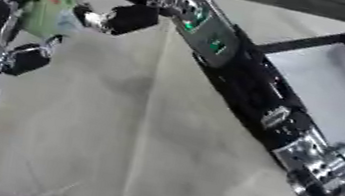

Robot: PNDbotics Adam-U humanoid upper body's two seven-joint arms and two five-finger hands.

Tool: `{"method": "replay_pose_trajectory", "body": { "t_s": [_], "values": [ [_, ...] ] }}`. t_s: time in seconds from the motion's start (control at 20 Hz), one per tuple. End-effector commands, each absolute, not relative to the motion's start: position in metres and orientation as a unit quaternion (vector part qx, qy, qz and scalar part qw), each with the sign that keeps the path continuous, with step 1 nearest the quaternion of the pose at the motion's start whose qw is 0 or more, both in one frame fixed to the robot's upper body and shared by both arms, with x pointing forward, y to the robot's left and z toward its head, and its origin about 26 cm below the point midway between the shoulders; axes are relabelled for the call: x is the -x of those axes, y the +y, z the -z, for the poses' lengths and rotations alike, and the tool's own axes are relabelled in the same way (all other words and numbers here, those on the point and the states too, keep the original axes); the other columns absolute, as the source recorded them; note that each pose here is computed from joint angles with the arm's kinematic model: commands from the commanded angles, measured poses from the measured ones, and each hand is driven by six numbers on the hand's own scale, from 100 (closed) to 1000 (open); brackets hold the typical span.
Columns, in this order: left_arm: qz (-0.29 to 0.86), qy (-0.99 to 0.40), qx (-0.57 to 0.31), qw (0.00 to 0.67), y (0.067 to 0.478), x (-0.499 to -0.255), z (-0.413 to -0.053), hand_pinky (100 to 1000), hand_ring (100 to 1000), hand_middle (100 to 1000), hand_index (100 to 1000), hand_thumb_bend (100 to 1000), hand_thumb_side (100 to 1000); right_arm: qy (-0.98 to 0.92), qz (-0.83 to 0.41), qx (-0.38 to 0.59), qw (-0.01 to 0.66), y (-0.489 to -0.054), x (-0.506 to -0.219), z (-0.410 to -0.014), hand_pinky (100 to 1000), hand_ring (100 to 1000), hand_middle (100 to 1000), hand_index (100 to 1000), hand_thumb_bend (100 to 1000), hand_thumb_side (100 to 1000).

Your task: Pick up the objects with one hand, pass them to the other hand, and then place them into the box on the other side of the table.

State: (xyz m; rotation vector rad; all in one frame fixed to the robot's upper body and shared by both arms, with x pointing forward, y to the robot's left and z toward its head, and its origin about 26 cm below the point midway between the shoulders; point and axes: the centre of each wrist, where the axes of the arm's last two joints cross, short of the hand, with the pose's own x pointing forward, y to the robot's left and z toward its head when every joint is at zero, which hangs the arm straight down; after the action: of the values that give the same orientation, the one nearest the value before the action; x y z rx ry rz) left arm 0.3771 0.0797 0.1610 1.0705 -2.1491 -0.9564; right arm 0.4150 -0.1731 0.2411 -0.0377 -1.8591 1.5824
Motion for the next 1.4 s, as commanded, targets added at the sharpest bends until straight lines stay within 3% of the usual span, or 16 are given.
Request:
{"method": "replay_pose_trajectory", "body": {
  "t_s": [0.05, 0.85, 1.4],
  "values": [
    [0.344, -0.815, -0.395, 0.247, 0.069, -0.373, -0.177, 749, 650, 534, 506, 199, 100, -0.705, -0.624, 0.018, 0.337, -0.171, -0.417, -0.247, 1000, 976, 1000, 1000, 100, 703],
    [0.329, -0.824, -0.387, 0.249, 0.062, -0.372, -0.176, 736, 619, 490, 524, 241, 100, -0.672, -0.665, -0.029, 0.325, -0.165, -0.412, -0.253, 1000, 956, 1000, 1000, 100, 670],
    [0.322, -0.823, -0.386, 0.264, 0.061, -0.372, -0.172, 728, 595, 484, 540, 294, 100, -0.709, -0.636, -0.020, 0.304, -0.169, -0.409, -0.263, 1000, 958, 1000, 1000, 100, 439]
  ]
}}
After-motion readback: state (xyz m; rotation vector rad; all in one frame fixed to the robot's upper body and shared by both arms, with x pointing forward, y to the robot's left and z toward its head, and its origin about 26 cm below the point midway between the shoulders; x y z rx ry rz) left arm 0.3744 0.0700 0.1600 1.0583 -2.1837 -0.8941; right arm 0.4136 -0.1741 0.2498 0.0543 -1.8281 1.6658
